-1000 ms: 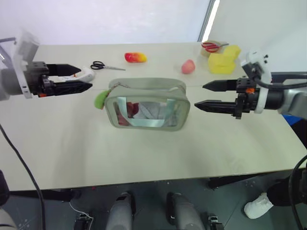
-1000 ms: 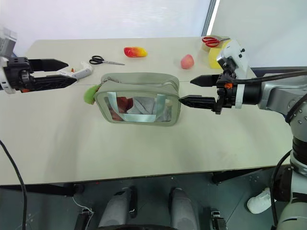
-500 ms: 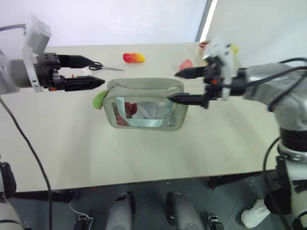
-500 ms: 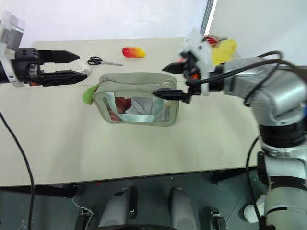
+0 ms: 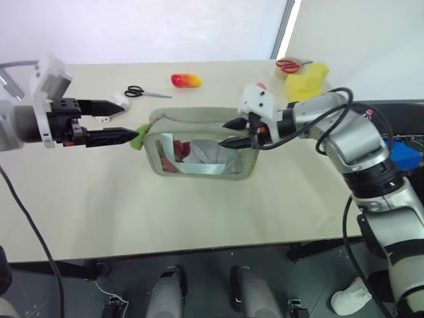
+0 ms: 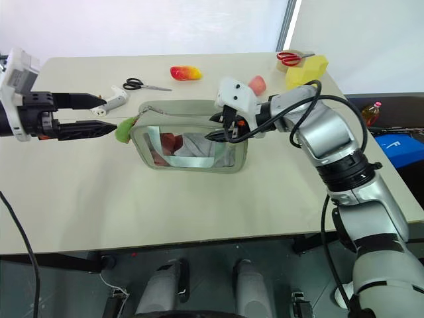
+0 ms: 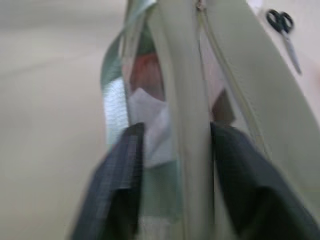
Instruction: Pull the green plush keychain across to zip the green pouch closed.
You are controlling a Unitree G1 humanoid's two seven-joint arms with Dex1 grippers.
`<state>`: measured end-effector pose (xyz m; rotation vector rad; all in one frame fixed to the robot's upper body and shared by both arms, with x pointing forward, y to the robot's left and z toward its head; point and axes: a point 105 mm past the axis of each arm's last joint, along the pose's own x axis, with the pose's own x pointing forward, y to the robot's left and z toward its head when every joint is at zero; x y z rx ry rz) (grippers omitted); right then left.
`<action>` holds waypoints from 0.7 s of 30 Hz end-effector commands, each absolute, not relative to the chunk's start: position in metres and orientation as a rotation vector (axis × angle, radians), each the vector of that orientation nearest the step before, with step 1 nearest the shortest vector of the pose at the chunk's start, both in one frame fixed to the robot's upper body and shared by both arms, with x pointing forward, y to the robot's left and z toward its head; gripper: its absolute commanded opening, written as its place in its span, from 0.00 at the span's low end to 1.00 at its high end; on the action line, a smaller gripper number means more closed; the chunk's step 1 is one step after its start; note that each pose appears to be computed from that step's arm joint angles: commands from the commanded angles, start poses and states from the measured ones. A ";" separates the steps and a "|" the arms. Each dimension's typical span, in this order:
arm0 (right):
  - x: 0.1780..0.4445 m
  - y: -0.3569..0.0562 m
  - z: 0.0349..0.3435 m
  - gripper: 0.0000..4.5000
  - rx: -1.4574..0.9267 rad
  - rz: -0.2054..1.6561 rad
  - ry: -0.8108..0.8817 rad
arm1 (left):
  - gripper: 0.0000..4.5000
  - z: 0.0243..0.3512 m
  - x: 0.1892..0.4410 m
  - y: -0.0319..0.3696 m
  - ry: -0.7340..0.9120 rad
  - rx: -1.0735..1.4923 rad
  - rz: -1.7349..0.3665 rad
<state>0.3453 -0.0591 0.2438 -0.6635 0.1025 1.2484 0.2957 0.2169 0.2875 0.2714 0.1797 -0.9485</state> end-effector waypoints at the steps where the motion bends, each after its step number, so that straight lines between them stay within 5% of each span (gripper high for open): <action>1: 0.350 -0.048 0.268 0.04 -0.736 1.235 -0.019 | 1.00 0.305 0.289 0.223 0.114 0.302 -0.913; 9: 0.379 -0.017 0.272 0.01 -0.855 1.179 -0.179 | 1.00 0.301 0.289 0.230 0.129 0.300 -0.893; 21: 0.356 -0.003 0.272 0.01 -0.862 1.369 -0.326 | 1.00 0.299 0.290 0.227 0.124 0.306 -0.893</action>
